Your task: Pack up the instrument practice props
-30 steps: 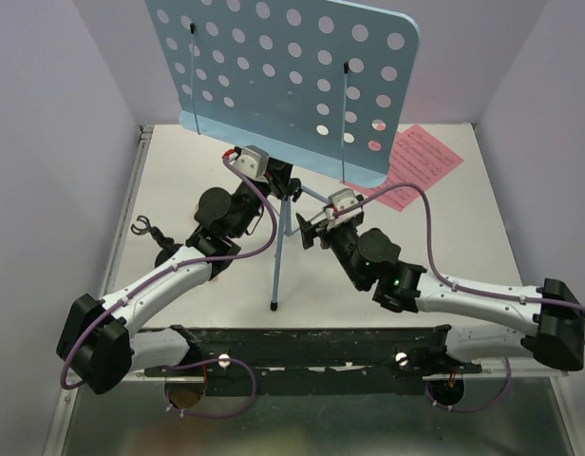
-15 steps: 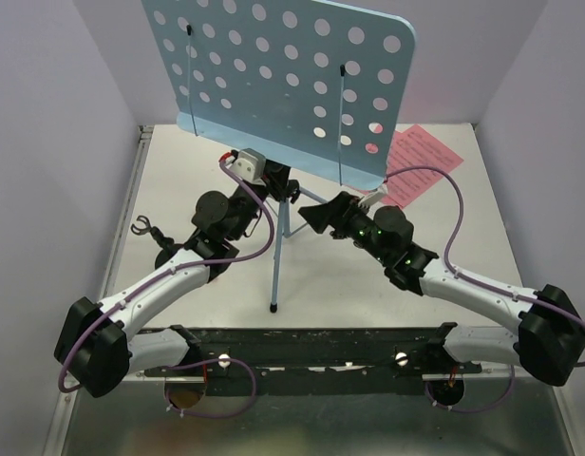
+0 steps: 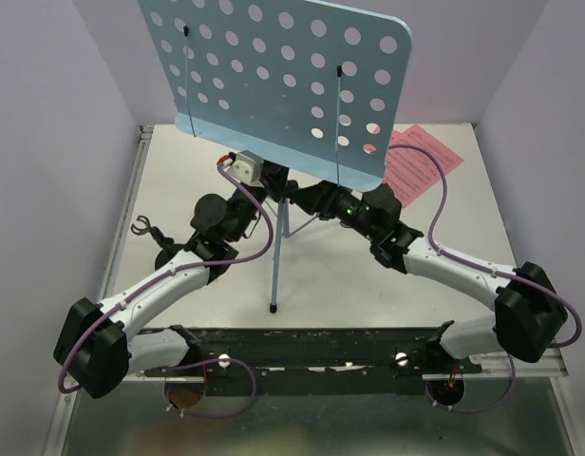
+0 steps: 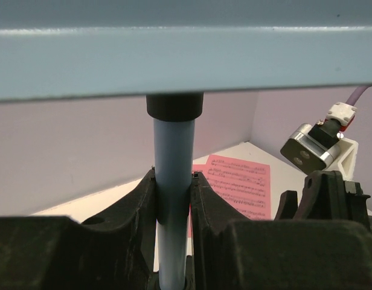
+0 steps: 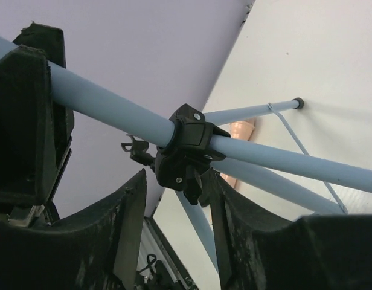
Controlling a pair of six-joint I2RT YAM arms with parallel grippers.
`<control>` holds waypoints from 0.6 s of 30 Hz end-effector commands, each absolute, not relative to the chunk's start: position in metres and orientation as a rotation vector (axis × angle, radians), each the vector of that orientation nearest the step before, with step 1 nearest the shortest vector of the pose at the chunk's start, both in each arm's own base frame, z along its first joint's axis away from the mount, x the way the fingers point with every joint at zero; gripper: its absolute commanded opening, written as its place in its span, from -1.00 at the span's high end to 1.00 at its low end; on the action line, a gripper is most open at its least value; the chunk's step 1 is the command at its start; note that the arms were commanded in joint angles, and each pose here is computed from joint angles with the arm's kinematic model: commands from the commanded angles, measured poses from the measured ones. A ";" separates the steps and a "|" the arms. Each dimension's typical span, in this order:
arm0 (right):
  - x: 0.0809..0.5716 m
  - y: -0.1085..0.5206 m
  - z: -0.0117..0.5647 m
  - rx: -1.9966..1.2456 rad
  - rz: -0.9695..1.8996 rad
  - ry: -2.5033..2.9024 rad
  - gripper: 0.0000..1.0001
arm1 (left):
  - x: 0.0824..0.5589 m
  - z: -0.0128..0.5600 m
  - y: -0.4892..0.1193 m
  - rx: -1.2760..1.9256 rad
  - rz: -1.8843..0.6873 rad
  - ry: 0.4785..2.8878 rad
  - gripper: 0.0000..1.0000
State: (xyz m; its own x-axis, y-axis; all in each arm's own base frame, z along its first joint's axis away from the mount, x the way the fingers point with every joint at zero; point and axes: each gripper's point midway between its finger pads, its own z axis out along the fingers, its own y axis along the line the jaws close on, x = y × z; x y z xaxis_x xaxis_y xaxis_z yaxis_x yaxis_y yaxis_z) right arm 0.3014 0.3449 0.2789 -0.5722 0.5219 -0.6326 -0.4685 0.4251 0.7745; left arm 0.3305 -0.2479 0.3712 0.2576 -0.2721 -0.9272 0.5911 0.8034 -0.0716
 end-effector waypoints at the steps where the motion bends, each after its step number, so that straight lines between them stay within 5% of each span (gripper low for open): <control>1: 0.308 0.349 0.288 -0.004 1.310 1.719 0.02 | 0.329 0.344 -0.253 0.336 -0.619 1.265 1.00; 12: 0.319 0.345 0.267 -0.098 1.205 1.772 0.50 | 0.331 0.348 -0.257 0.350 -0.624 1.268 1.00; 15: 0.321 0.346 0.261 -0.122 1.179 1.785 0.96 | 0.332 0.347 -0.258 0.353 -0.624 1.274 1.00; 18: 0.323 0.342 0.260 -0.194 1.117 1.759 0.99 | 0.334 0.348 -0.258 0.349 -0.619 1.278 1.00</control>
State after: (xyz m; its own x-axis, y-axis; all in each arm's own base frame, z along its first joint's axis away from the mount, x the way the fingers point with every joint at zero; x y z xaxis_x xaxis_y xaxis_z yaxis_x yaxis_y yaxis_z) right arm 0.3169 0.3436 0.2727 -0.5236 0.4313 -0.7348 -0.5388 0.5005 0.6777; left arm 0.3315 -0.2486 0.3710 0.2514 -0.2643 -0.9311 0.5905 0.8041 -0.0688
